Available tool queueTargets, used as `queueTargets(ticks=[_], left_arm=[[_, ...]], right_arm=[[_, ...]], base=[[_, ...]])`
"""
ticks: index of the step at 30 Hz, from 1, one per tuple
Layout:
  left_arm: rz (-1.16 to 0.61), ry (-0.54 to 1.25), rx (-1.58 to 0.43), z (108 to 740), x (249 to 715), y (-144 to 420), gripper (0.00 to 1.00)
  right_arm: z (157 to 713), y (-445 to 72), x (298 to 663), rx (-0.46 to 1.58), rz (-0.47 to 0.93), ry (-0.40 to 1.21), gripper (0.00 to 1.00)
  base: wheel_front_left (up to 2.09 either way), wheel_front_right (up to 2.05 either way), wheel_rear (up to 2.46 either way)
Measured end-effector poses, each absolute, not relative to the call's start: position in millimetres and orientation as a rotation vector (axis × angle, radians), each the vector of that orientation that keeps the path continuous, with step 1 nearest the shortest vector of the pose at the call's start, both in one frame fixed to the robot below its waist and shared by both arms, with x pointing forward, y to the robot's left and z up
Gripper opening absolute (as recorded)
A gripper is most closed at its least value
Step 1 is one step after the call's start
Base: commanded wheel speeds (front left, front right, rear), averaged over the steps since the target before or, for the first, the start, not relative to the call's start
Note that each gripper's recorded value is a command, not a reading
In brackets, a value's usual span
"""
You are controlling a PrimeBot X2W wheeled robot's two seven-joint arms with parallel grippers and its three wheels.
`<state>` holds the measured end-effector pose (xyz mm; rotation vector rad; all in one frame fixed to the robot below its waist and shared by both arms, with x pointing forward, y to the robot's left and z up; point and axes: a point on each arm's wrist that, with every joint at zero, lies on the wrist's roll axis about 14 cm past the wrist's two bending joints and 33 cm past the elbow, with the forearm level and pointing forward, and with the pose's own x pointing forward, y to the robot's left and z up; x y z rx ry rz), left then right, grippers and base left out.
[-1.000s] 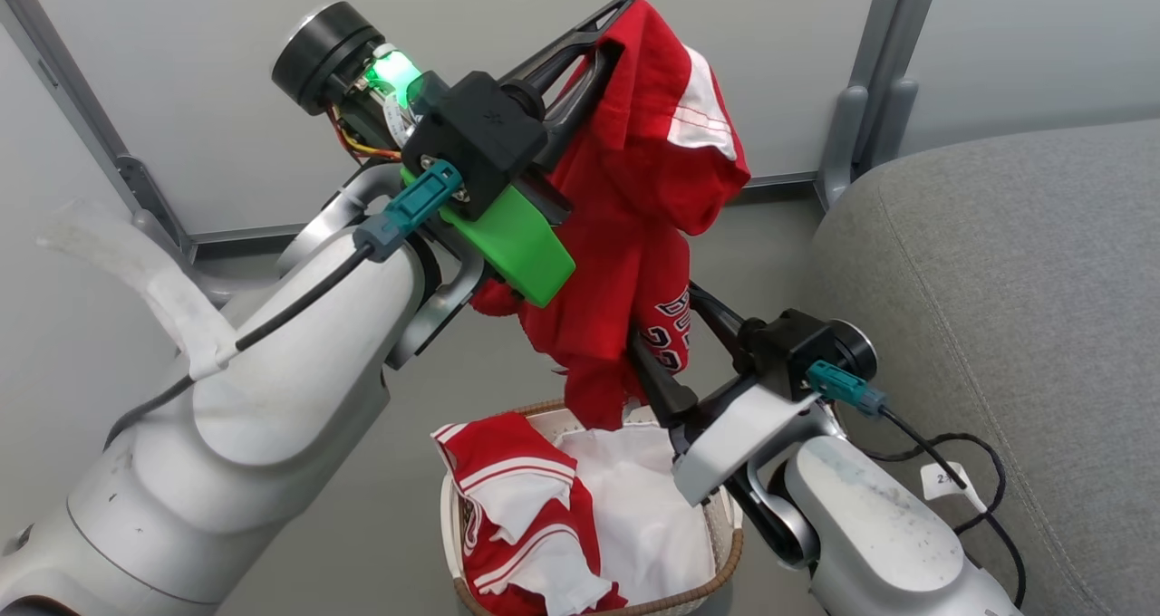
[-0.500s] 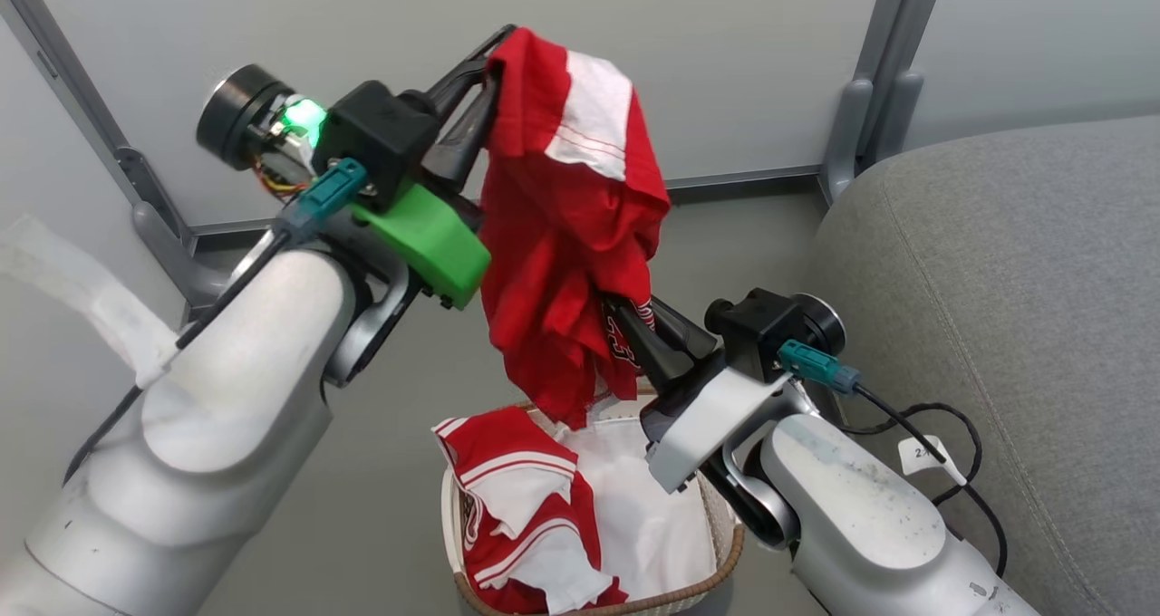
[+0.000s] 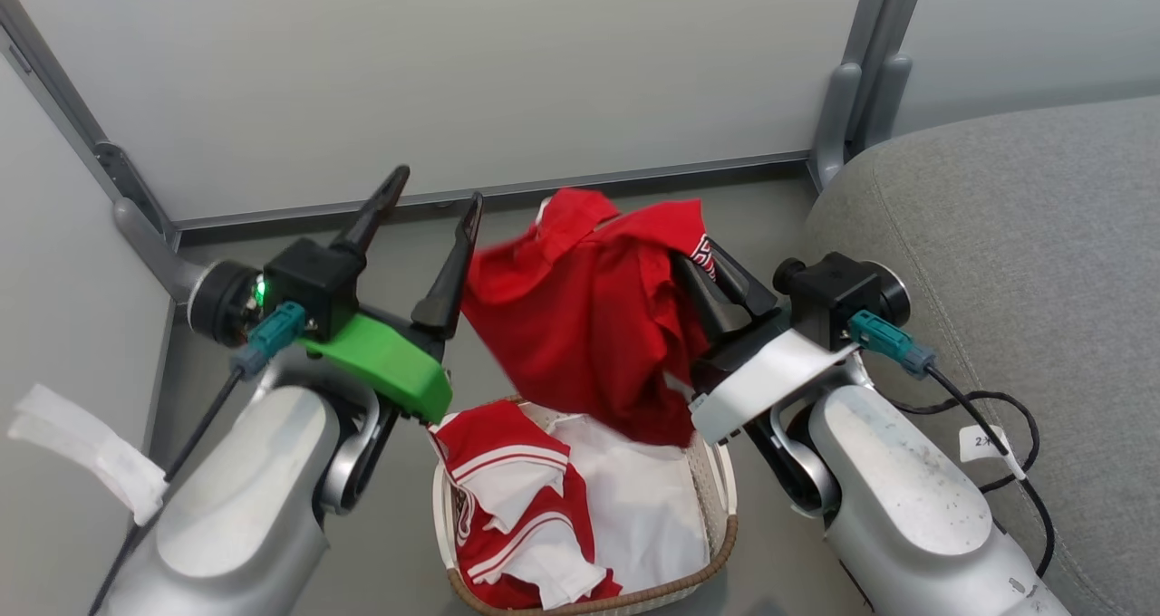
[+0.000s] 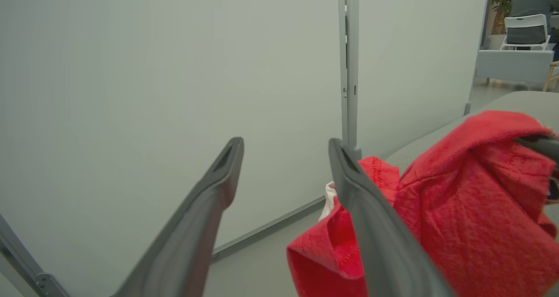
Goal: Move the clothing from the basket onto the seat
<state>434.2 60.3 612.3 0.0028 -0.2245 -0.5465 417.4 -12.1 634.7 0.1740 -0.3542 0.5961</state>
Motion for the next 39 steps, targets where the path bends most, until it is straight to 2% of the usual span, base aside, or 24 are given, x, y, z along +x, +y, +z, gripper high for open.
queueTargets(ticks=[15, 27, 39], left_arm=[[-0.501, -0.040, -0.180, 531, 394, 54, 1.00], [-0.547, -0.020, -0.194, 521, 388, 35, 1.00], [-0.732, -0.007, -0.186, 513, 392, -27, 1.00]], right_arm=[[626, -50, 432, 0.133, 0.469, -0.356, 0.00], [623, -76, 435, 0.099, 0.395, -0.360, 0.00], [617, -167, 423, 0.038, 0.143, -0.361, 0.00]], base=[[0.00, 0.00, 0.00], [0.00, 0.00, 0.00], [0.00, 0.00, 0.00]])
